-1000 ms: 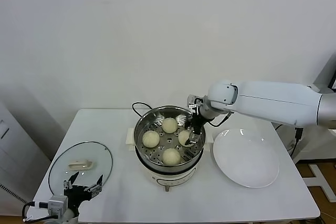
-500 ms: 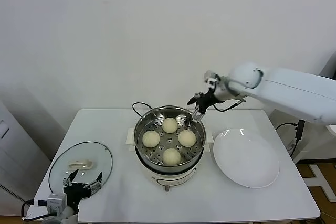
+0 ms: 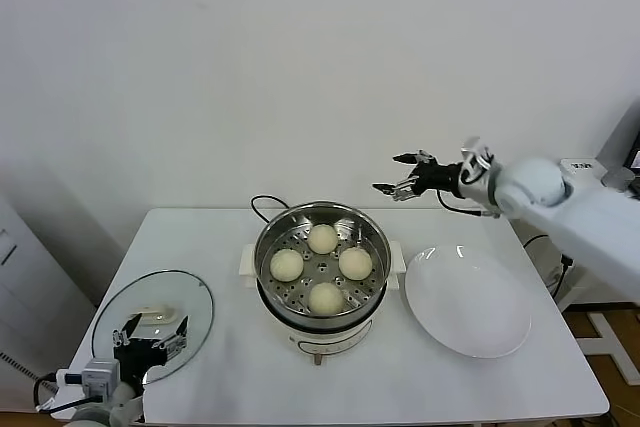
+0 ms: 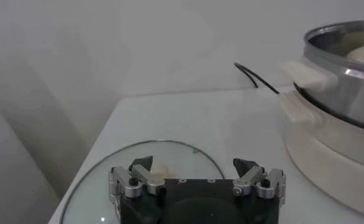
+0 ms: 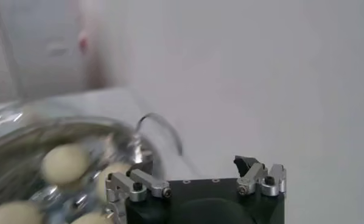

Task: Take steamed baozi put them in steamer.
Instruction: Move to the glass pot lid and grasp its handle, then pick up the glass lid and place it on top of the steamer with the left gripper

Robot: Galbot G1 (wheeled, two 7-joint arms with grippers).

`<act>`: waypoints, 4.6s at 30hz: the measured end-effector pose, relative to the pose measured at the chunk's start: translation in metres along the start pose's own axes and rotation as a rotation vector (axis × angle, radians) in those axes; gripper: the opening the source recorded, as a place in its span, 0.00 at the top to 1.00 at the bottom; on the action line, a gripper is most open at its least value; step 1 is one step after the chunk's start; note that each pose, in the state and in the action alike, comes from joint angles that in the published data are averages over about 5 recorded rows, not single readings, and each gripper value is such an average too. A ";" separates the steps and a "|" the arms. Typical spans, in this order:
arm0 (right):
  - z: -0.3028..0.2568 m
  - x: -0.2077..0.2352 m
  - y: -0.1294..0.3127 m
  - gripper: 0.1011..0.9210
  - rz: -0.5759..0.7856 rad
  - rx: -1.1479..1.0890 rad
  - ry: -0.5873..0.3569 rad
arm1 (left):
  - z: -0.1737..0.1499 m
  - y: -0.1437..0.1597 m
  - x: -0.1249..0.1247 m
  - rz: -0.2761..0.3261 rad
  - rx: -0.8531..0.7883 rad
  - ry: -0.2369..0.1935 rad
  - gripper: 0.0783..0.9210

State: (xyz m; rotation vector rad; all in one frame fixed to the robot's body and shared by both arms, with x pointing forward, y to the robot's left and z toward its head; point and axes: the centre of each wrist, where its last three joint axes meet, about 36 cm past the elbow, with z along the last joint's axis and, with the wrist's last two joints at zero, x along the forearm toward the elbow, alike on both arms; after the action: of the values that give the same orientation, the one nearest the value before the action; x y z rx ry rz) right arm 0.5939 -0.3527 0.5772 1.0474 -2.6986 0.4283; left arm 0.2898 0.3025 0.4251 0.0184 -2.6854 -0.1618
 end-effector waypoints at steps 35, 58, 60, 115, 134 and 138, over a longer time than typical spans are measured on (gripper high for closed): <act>0.273 0.072 0.116 0.12 0.676 -0.314 -0.199 | 0.110 0.070 -0.027 -0.180 -0.890 -0.215 0.12; 0.314 0.089 0.146 0.12 0.745 -0.352 -0.151 | 0.136 0.110 -0.092 -0.194 -1.528 -0.415 0.12; 0.316 0.090 0.147 0.12 0.747 -0.351 -0.148 | 0.135 0.112 -0.098 -0.195 -1.542 -0.418 0.12; 0.307 0.095 0.134 0.12 0.725 -0.315 -0.141 | -0.071 0.058 -0.091 -0.304 -1.485 -0.587 0.96; 0.300 0.082 0.132 0.12 0.707 -0.306 -0.137 | -0.097 -0.082 -0.070 -0.247 -1.492 -0.527 0.96; 0.302 0.081 0.133 0.12 0.706 -0.308 -0.133 | -0.099 -0.104 -0.068 -0.256 -1.483 -0.510 0.96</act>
State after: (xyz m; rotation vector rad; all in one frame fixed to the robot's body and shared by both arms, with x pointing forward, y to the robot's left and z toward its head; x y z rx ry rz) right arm 0.4165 -0.4125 0.2942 0.0207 -3.0545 0.0335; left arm 0.3927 0.1908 0.4716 -0.1514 -2.2774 -2.3538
